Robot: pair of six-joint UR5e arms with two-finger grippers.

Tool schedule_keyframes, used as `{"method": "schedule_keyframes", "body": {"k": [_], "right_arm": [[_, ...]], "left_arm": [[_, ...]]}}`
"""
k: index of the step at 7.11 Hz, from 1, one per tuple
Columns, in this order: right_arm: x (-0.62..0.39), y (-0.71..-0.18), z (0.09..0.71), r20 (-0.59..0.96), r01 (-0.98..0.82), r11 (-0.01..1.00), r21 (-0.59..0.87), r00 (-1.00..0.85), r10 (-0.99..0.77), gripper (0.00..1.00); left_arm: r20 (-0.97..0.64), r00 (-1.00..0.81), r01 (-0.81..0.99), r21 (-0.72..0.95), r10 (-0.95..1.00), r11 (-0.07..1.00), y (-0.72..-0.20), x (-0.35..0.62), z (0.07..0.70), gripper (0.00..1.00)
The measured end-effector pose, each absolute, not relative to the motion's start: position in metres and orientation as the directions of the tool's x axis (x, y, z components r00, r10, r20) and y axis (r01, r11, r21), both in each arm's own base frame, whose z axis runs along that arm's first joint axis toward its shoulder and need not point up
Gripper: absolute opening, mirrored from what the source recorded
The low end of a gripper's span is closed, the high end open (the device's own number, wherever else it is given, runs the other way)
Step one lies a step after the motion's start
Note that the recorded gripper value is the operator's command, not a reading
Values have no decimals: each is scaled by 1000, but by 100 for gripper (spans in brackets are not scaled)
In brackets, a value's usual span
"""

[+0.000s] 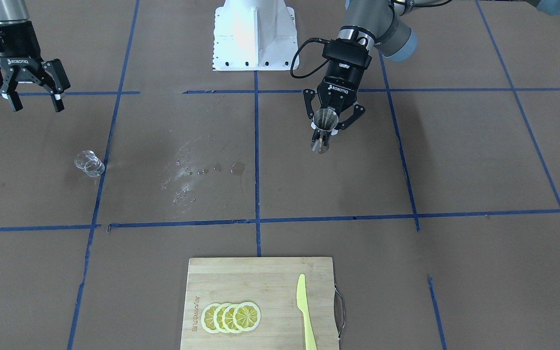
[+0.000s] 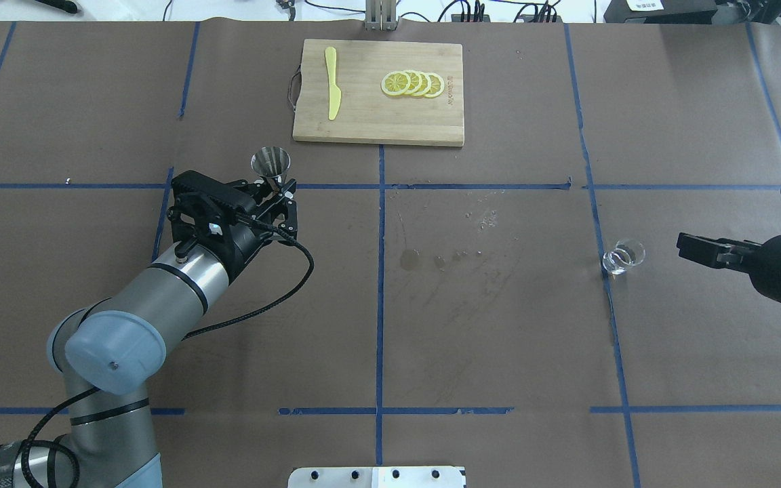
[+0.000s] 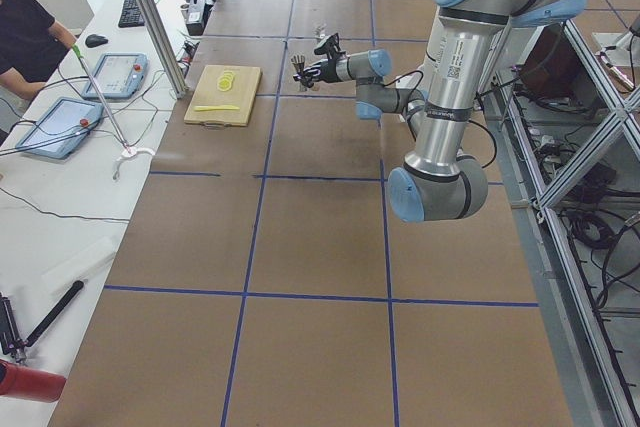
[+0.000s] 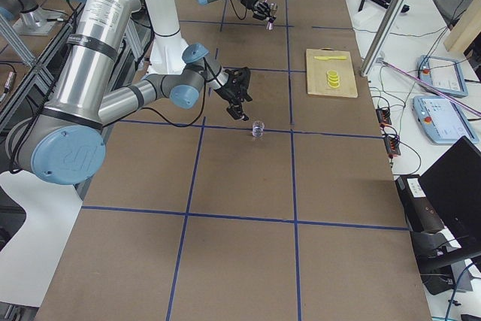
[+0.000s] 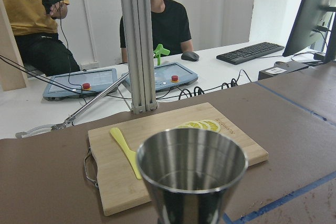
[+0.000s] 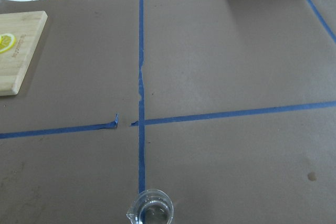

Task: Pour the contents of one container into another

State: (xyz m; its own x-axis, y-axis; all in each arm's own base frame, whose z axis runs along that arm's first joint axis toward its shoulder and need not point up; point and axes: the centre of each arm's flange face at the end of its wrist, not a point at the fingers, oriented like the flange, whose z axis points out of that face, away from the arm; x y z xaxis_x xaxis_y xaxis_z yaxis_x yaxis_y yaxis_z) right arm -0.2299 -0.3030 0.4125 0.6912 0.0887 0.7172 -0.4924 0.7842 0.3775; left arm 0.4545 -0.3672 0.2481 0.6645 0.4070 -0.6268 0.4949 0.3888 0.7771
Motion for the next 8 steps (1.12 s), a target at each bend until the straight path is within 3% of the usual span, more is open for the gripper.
{"method": "schedule_keyframes", "body": {"k": [3, 5, 8], "right_arm": [[-271, -275, 432, 679, -521, 685, 510, 732, 52, 100], [-301, -256, 480, 683, -553, 588, 590, 731, 3, 100], [-325, -244, 519, 667, -544, 531, 650, 743, -54, 100]], "left_arm": [[-624, 667, 491, 779, 406, 390, -368, 455, 250, 0], [-620, 672, 485, 781, 404, 392, -369, 458, 254, 0], [-612, 681, 473, 786, 402, 398, -370, 463, 262, 0]]}}
